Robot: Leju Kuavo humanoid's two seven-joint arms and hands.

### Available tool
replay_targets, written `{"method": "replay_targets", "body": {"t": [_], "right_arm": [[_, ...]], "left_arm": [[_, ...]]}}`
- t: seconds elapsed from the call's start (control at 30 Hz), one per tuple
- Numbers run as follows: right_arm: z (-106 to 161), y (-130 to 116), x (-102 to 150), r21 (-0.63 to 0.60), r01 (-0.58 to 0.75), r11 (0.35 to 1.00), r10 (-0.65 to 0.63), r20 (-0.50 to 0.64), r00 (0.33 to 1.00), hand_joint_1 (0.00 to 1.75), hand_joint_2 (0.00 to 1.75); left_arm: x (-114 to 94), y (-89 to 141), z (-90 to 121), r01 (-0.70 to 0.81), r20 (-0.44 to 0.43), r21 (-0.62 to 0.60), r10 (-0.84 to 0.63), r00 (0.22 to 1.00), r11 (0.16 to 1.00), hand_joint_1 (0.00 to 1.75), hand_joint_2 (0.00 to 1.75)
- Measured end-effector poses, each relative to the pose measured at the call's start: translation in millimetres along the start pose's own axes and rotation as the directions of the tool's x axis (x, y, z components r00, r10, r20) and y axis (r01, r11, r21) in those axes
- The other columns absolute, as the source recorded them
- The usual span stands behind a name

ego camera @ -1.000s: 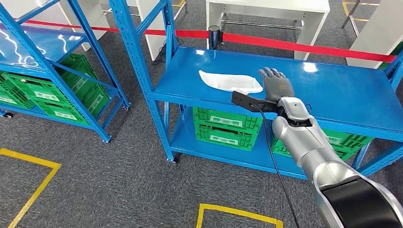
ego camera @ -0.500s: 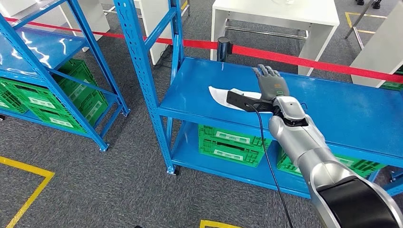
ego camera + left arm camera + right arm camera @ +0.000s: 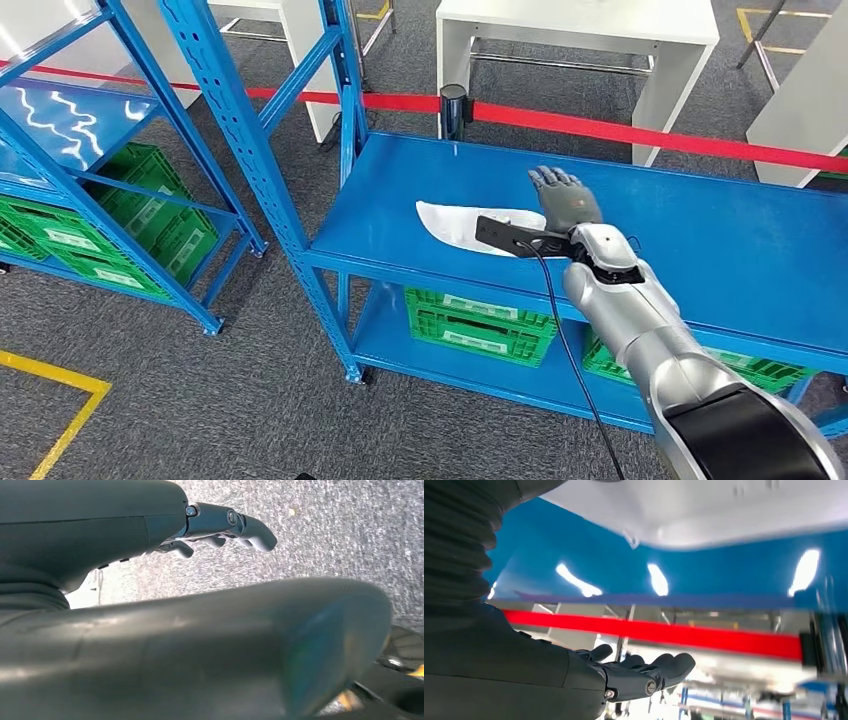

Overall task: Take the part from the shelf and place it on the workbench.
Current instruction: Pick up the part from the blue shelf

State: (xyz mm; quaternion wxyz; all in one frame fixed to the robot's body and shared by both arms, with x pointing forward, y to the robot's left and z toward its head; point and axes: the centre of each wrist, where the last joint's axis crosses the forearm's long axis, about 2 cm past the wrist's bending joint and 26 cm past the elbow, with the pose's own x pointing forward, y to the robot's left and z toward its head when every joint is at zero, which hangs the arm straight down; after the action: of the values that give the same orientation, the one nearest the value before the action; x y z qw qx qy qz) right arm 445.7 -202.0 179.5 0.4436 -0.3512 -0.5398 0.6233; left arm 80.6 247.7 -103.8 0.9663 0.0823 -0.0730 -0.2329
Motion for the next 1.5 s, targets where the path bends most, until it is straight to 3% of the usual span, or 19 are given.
{"method": "replay_targets", "body": {"t": [0.3,0.43,0.8,0.93,1.5], "right_arm": [[4,13,1,0.121,0.026,0.992,-0.027,0.001,1.0,0.0,1.75],[4,11,-2,0.086,0.044,0.995,-0.044,-0.003,0.999,0.0,0.0],[3,1,4,-0.076,0.075,0.994,-0.074,0.016,0.997,0.0,0.0],[4,2,7,-0.071,0.088,0.994,-0.086,0.028,0.996,0.0,1.75],[6,8,11,0.001,0.106,0.994,-0.106,0.06,0.993,0.0,1.75]], "left_arm": [[0,0,0,0.007,0.005,0.002,-0.007,1.0,1.0,0.0,0.0],[0,0,0,0.009,0.005,0.002,-0.009,1.0,1.0,0.0,0.0],[1,-1,0,0.016,0.006,-0.001,-0.016,1.0,1.0,0.0,0.0],[1,-1,0,0.019,0.006,0.0,-0.019,1.0,1.0,0.0,0.0],[1,-1,0,0.026,0.005,0.001,-0.026,1.0,1.0,0.0,0.0]]}}
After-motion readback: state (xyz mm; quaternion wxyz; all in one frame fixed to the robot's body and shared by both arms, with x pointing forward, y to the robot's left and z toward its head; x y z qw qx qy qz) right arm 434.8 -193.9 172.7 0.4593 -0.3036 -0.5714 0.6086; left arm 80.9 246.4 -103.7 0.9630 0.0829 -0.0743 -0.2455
